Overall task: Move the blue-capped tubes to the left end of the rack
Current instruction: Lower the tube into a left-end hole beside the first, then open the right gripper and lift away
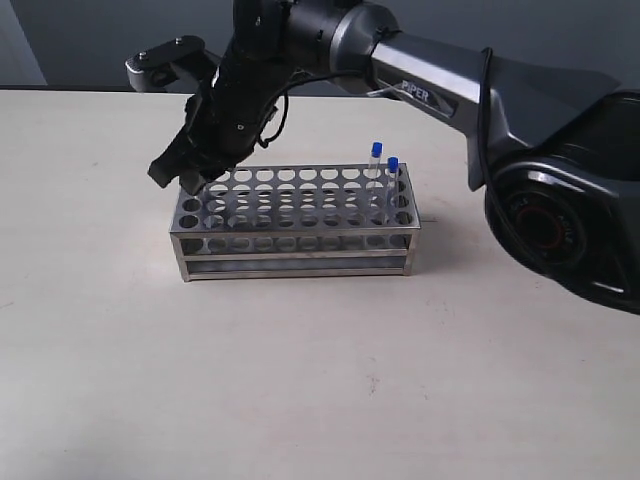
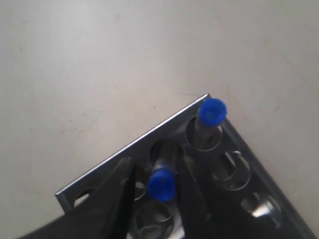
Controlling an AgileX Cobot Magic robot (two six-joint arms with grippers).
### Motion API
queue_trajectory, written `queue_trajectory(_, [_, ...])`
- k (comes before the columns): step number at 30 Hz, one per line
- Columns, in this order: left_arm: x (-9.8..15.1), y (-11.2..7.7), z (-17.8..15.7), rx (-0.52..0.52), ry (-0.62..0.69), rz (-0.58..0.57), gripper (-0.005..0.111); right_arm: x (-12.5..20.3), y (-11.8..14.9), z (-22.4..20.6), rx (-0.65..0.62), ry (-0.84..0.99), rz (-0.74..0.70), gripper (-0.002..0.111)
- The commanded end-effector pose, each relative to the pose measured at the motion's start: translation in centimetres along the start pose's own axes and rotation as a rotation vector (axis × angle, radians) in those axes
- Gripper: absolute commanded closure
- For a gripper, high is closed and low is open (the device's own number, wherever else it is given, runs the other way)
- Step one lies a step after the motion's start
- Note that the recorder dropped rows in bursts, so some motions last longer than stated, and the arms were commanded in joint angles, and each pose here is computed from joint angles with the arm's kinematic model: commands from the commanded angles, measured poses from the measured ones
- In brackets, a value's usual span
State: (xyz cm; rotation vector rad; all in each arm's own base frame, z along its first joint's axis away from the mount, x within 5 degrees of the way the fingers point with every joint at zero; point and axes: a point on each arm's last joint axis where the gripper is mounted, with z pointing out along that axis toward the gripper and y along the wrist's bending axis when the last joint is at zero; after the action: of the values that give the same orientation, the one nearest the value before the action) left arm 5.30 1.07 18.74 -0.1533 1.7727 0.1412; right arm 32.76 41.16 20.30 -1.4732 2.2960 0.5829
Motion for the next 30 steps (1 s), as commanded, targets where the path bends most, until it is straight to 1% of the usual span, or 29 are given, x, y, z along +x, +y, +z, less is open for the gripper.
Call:
queue_trajectory(1, [0.0, 0.0, 0.1, 0.007, -0.003, -0.006, 0.106, 0.1, 0.2, -0.3, -0.006, 0.016, 0.027, 0.064])
queue_trajectory(4, [0.0, 0.0, 0.1, 0.007, -0.003, -0.006, 0.106, -0.1, 0.4, -1.1, -0.007, 0.012, 0.037, 0.067])
queue_trajectory(9, [0.0, 0.0, 0.1, 0.007, -0.003, -0.006, 0.106, -1.3, 1.1, -4.3, 0.011, -0.061, 0.017, 0.068])
queue_trajectory(14, [0.0, 0.0, 0.1, 0.007, -0.003, -0.006, 0.106, -1.5, 1.2, -5.9, 0.045, -0.061, 0.001, 0.068])
queue_trajectory(15, [0.0, 0.0, 0.1, 0.007, -0.003, -0.006, 0.106, -1.6, 1.2, -6.3, 0.062, -0.06, 0.01, 0.068])
queue_trajectory(18, [0.0, 0.0, 0.1, 0.007, -0.003, -0.006, 0.106, -1.5, 0.7, -9.2, 0.188, -0.037, 0.047, 0.068])
queue_trajectory(20, [0.0, 0.0, 0.1, 0.007, -0.003, -0.006, 0.106, -1.0, 0.0, -11.7, 0.267, -0.001, 0.082, 0.068])
queue_trajectory(23, [0.0, 0.0, 0.1, 0.007, -0.003, -0.006, 0.106, -0.4, -1.3, -14.3, 0.323, 0.009, 0.104, 0.068])
queue_trajectory(26, [0.0, 0.0, 0.1, 0.007, -0.003, -0.006, 0.106, 0.4, -3.3, -16.3, 0.355, -0.01, 0.154, 0.068])
queue_trajectory(30, [0.0, -0.1, 0.1, 0.007, -0.009, -0.006, 0.106, 2.8, -5.8, -18.1, 0.383, 0.024, 0.231, 0.068])
